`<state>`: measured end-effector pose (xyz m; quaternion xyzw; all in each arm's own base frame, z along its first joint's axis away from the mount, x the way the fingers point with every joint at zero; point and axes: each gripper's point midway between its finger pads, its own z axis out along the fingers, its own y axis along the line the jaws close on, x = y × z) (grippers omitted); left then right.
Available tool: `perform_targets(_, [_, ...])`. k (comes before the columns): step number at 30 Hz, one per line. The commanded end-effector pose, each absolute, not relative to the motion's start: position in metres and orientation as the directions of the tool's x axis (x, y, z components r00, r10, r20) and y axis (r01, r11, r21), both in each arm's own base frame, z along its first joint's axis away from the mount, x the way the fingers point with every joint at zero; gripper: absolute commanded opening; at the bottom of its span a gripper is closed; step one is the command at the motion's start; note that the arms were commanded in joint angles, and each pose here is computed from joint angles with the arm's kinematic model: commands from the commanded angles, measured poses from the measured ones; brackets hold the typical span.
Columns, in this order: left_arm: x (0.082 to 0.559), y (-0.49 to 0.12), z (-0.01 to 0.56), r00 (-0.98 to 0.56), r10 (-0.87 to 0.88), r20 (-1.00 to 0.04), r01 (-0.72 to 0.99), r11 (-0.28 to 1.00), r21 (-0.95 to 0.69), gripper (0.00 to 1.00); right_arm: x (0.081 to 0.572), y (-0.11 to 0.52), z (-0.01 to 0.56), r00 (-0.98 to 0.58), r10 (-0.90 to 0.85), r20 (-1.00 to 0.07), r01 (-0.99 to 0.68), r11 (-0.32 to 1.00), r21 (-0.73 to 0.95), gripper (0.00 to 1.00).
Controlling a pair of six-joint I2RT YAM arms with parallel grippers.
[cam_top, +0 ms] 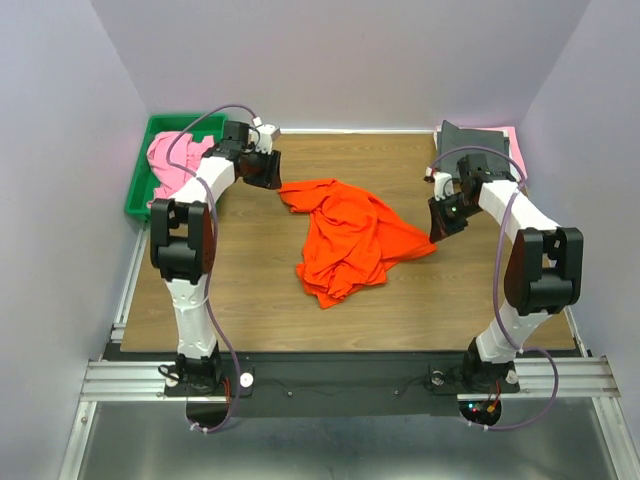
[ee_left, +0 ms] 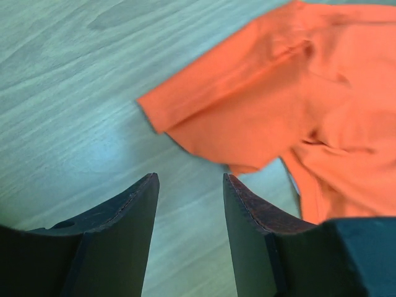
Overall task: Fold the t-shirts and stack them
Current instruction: Flatten the tshirt out
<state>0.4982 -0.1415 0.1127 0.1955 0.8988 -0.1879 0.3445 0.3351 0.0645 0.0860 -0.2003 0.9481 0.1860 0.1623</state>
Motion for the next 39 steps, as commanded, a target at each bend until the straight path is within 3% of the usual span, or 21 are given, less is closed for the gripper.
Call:
perform_targets(1, [0.529,-0.139,0.135,-0.635,0.175,-0.753,0.464,0.865,-0.190,0.57,0.342,0.057,0.104,-0.856,-0.318,-0.408,-0.436,0.868,0.237,0.01])
perform_targets(10, [0.535,-0.137,0.088,-0.683,0.239,-0.691,0.481,0.858,-0.178,0.53,0.347,0.052,0.102,-0.854,-0.334,-0.398,-0.441,0.871,0.215,0.01])
perform_targets(25, [0.546,-0.162,0.061,-0.755,0.108,-0.646,0.427,0.830,-0.360,0.45,0.357,0.052,0.096,-0.856,-0.348,-0.383,-0.449,0.867,0.216,0.01])
perform_targets(31, [0.546,-0.166,0.053,-0.773,0.089,-0.629,0.412,0.823,-0.390,0.36,0.356,0.050,0.093,-0.859,-0.351,-0.374,-0.447,0.869,0.211,0.01])
perform_targets(39, [0.550,-0.160,0.055,-0.773,0.071,-0.630,0.393,0.833,-0.390,0.10,0.356,0.049,0.092,-0.859,-0.356,-0.369,-0.448,0.871,0.203,0.00])
